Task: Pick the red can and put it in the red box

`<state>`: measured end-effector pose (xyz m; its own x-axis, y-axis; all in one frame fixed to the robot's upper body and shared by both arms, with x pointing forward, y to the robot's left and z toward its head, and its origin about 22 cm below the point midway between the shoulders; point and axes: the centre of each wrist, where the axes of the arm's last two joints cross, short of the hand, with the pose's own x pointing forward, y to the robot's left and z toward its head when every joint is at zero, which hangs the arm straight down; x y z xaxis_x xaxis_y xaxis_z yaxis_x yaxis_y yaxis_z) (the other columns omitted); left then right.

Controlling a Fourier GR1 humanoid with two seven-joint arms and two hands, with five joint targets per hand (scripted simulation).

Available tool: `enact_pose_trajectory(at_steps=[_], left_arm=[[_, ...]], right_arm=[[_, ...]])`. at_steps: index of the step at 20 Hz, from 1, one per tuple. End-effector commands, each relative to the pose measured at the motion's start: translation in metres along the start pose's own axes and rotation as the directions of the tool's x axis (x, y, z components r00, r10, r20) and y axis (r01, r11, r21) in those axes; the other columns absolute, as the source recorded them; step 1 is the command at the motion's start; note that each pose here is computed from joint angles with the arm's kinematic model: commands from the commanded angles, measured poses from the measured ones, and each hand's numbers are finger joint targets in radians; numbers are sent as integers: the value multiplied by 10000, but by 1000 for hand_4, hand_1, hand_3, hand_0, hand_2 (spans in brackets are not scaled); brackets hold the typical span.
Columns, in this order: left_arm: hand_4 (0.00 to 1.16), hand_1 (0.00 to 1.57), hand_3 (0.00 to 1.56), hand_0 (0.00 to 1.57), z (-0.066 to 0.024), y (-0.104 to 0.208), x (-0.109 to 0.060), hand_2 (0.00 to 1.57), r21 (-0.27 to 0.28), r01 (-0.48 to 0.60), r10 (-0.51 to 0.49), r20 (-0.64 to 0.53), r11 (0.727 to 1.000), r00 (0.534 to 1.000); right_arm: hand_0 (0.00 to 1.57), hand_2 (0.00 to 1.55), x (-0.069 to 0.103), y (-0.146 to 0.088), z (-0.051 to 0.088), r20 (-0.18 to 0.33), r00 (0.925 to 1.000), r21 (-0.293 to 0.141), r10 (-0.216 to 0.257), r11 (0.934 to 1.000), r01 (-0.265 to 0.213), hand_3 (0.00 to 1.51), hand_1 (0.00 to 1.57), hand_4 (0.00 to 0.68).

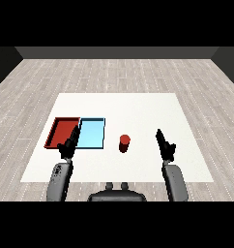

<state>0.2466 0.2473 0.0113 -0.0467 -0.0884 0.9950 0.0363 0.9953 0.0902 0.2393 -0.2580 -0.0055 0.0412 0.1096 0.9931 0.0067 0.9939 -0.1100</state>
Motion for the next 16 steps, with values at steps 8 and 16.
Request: enact_pose_trajectory(at_steps=[8,16], left_arm=[[0,0,0,0,59,17,220,0,929,-620,312,3017,9937,9529],[0,0,0,0,52,167,-116,0,726,-903,620,3251,9933,9436]], right_arm=[[0,0,346,453,157,2855,9460,971,-1533,9867,1306,0,0,0],[0,0,23,512,360,3230,9308,1208,-1711,9829,1387,0,0,0]])
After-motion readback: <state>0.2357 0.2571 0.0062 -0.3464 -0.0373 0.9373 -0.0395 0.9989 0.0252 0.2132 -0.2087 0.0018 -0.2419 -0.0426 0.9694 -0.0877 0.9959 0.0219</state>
